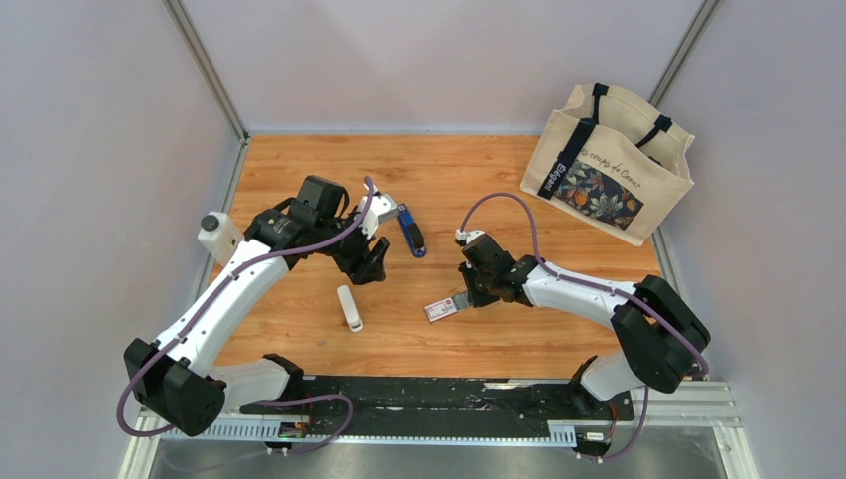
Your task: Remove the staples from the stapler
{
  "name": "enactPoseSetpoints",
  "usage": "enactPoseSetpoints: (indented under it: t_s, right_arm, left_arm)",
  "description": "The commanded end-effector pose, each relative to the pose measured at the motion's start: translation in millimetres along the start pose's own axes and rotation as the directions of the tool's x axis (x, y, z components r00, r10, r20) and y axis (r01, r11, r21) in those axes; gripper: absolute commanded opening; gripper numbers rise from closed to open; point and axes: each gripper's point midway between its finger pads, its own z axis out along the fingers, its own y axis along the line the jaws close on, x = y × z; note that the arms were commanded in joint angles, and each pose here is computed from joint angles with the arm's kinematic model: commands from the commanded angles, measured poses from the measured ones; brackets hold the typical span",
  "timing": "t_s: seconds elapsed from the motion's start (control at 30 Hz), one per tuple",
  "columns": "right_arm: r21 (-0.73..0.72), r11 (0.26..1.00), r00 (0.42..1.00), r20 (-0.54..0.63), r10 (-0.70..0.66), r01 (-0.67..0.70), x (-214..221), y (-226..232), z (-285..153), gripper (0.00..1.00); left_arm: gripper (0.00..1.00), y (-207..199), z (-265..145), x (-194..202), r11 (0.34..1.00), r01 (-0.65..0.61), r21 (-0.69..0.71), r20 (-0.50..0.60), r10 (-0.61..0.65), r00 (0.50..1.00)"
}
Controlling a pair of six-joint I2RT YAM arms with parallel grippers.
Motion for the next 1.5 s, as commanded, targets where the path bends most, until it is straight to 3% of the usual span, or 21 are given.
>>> enactPoseSetpoints:
  t_s: [0.0, 0.23, 0.57, 0.83, 1.17, 1.47]
  right_arm:
    - [-0.001, 1.0, 0.998, 0.06, -0.007, 0.007, -13.9, 4.3, -3.9, 0.21]
    - [0.002, 1.0, 0.998, 0.056, -0.017, 0.017, -14.3, 6.3, -2.7, 0.31]
    - [0.013, 1.0, 0.999, 0.037, -0.022, 0.021, -13.3, 5.8, 1.9, 0.21]
    - [0.016, 0.999, 0.999, 0.031, -0.03, 0.03, -13.0, 7.6, 3.7, 0.2]
    - [0.028, 0.999, 0.999, 0.039, -0.03, 0.029, -14.7, 6.0, 2.5, 0.09]
    - [0.032, 0.999, 0.995, 0.101, -0.02, 0.017, -21.2, 5.2, -8.6, 0.08]
  left_arm:
    - [0.73, -4.3, -3.5, -2.7, 0.999, -0.034, 0.014, 0.022, 0.034, 0.999]
    - [0.73, -4.9, -2.9, -0.5, 0.999, -0.033, 0.016, 0.02, 0.032, 0.999]
    - [0.73, -3.8, -3.2, -1.1, 0.999, -0.039, 0.011, 0.021, 0.038, 0.999]
    - [0.73, -4.3, -3.3, -0.5, 0.999, -0.04, 0.013, 0.021, 0.039, 0.999]
    - [0.73, -4.7, -3.9, -1.3, 0.999, -0.039, 0.014, 0.024, 0.039, 0.999]
    - [0.73, -5.1, -3.8, -1.0, 0.999, -0.036, 0.016, 0.02, 0.035, 0.999]
